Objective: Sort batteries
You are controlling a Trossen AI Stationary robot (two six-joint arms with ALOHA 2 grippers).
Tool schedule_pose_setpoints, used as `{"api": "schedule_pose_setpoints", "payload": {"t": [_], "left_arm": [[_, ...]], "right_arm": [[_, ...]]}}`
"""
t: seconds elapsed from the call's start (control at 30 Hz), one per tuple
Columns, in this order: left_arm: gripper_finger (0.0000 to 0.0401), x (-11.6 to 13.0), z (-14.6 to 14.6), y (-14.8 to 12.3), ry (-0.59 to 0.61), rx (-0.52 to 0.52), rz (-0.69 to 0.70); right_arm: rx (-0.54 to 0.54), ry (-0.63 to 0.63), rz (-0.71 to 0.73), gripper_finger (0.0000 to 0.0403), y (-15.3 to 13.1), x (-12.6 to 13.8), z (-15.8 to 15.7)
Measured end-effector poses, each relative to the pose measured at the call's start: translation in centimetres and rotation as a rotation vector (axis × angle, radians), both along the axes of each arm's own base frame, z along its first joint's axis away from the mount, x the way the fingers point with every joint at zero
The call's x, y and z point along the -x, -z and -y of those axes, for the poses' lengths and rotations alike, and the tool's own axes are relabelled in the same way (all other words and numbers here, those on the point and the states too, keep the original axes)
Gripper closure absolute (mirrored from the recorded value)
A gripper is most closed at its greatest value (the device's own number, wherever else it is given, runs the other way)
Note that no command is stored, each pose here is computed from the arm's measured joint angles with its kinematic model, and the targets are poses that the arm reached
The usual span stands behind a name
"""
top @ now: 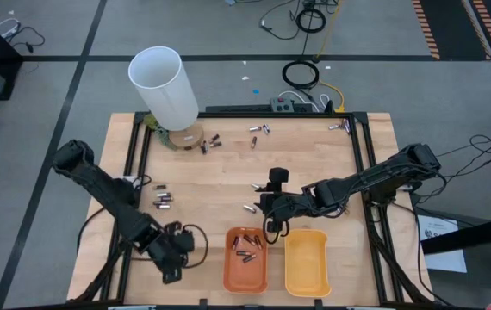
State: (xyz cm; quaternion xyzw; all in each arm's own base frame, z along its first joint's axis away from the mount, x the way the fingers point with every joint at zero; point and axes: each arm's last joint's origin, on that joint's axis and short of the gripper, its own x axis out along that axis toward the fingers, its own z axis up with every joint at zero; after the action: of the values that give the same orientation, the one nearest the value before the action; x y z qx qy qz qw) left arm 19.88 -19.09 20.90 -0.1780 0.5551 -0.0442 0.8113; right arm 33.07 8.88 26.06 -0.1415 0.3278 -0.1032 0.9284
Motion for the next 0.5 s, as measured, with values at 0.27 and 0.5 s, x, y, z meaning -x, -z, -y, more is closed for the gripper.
{"api": "schedule_pose_setpoints", "payload": {"t": [0.27,0.5], "left_arm": [[0.028,0.6,0.9,2.2,-0.025,0.091,0.07],[0.028,0.2,1.2,5.5,-0.018,0.108,-0.053]], "right_arm": [[-0.008,0.003,0.004,0.0232,0.0,0.0,0.0],[-0.009,0.003,0.004,0.0232,0.0,0.0,0.0]]}}
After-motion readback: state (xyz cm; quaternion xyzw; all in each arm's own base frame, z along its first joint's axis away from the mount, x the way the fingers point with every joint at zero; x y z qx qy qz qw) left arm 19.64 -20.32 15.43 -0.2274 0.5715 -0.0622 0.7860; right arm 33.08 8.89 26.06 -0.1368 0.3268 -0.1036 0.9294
